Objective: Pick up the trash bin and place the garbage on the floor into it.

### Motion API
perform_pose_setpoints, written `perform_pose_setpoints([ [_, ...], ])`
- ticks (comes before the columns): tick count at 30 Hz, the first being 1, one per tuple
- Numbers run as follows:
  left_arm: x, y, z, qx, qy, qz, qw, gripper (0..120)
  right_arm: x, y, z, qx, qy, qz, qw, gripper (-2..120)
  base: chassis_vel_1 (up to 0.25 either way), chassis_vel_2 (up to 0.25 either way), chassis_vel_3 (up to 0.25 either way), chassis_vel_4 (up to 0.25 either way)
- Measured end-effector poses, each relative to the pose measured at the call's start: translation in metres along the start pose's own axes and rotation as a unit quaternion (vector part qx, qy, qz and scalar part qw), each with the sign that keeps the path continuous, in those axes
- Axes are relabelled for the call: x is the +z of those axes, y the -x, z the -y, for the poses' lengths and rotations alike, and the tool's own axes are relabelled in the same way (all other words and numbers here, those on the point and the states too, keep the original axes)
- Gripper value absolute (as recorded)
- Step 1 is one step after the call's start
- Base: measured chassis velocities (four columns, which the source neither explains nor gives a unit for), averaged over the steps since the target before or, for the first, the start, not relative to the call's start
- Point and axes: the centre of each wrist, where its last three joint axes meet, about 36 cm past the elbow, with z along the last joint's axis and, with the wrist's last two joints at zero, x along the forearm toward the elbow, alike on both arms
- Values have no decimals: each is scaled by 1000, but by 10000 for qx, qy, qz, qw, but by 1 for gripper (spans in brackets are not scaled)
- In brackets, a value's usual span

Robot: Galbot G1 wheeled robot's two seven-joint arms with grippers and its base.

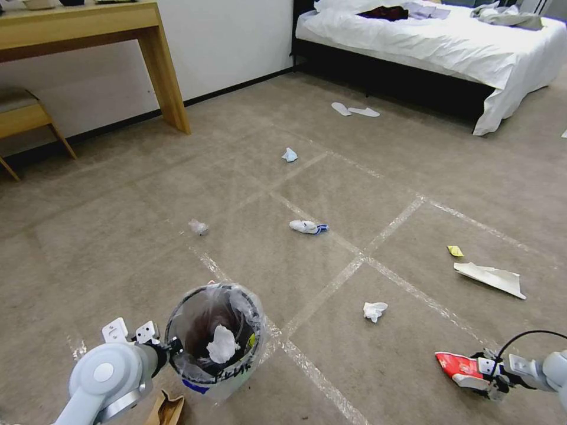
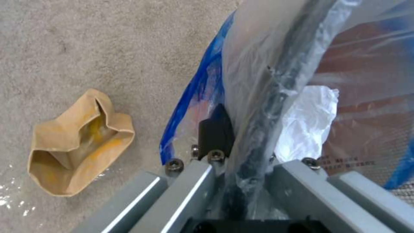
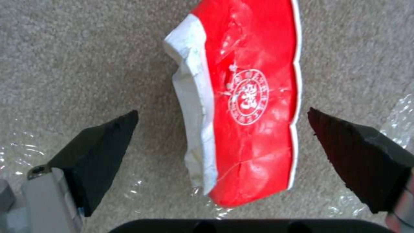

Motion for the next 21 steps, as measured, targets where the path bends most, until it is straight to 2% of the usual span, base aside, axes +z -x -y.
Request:
perform_pose_setpoints([
  [7,-3,2,-1,-7,5,2,10000,0,-3,9,-5,46,67,-103,9999,100,0,0,0,0],
  [11,-4,2,-1,5,10,7,10000,0,-4,10,-4,68,123,-140,9998,96,0,0,0,0],
  [13,-4,2,-1,18,4,5,10000,0,-4,11,-4,89,206,-172,9996,85,0,0,0,0],
  [17,-3,3,0,30,-6,6,10000,0,-5,13,-5,131,269,-151,9994,77,0,0,0,0],
  [18,-3,2,0,38,-7,7,10000,0,-6,14,-6,157,306,-124,9993,68,0,0,0,0],
  [19,-3,2,0,38,-7,7,10000,0,-6,14,-6,157,306,-124,9993,68,0,0,0,0],
  [21,-4,1,0,48,3,28,10000,0,-8,17,-9,149,331,-83,9993,57,0,0,0,0],
])
